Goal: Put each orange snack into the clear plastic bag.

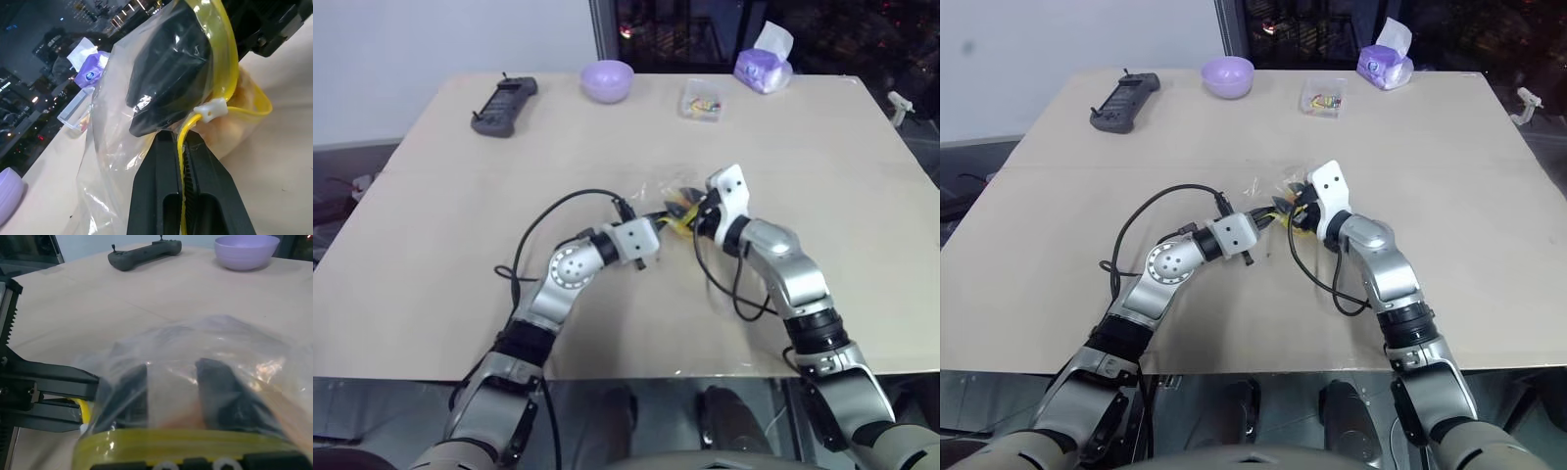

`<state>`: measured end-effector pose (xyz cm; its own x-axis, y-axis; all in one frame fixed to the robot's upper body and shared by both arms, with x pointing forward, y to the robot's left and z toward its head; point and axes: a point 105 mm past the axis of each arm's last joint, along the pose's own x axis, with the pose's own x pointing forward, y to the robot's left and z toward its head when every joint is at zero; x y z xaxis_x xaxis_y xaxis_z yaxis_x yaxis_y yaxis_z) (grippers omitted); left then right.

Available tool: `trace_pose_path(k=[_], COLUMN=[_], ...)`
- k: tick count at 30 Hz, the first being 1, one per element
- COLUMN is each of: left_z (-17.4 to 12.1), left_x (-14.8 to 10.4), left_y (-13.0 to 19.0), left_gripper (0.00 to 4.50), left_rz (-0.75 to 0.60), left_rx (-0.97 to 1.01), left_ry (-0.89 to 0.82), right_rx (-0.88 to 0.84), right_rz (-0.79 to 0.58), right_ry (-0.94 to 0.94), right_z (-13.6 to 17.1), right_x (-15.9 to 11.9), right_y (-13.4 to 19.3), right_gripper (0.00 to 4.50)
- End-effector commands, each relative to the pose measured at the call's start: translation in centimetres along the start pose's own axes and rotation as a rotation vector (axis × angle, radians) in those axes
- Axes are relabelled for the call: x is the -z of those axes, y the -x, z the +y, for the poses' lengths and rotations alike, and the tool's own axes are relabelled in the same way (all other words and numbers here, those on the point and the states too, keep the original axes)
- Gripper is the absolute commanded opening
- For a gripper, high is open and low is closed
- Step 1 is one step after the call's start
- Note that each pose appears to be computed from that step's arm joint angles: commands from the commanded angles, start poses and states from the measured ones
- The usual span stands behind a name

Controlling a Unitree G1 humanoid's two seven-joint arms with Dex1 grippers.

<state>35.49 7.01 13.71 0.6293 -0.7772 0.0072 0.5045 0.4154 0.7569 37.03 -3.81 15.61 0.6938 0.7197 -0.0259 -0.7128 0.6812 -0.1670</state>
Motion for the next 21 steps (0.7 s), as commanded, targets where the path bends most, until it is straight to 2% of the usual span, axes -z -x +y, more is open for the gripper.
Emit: trace_pose_path(k=[1, 10, 13, 21], left_z=[1.5, 1.6, 1.7, 1.7], left_x=[-2.5, -2.5, -2.4, -2.4], left_y=[-0.2, -0.2, -0.1, -0.3], left_gripper=[0.0, 0.0, 0.0, 0.0], left_rz=[-0.095, -0.093, -0.09, -0.087], left_rx=[-0.05, -0.051, -0.053, -0.058], left_ry=[-0.034, -0.034, -0.033, -0.024], right_rx=[-0.033, -0.046, -0.066, -0.176], right_rz=[-0.001, 0.02, 0.034, 0.048], right_ry=[0.003, 0.059, 0.136, 0.138], right_z=[0.9, 0.7, 0.3, -0.7], right_x=[-0.1, 0.1, 0.2, 0.3], right_y=[-0.2, 0.3, 0.9, 3.9], right_gripper=[1.94, 1.94, 1.94, 1.94])
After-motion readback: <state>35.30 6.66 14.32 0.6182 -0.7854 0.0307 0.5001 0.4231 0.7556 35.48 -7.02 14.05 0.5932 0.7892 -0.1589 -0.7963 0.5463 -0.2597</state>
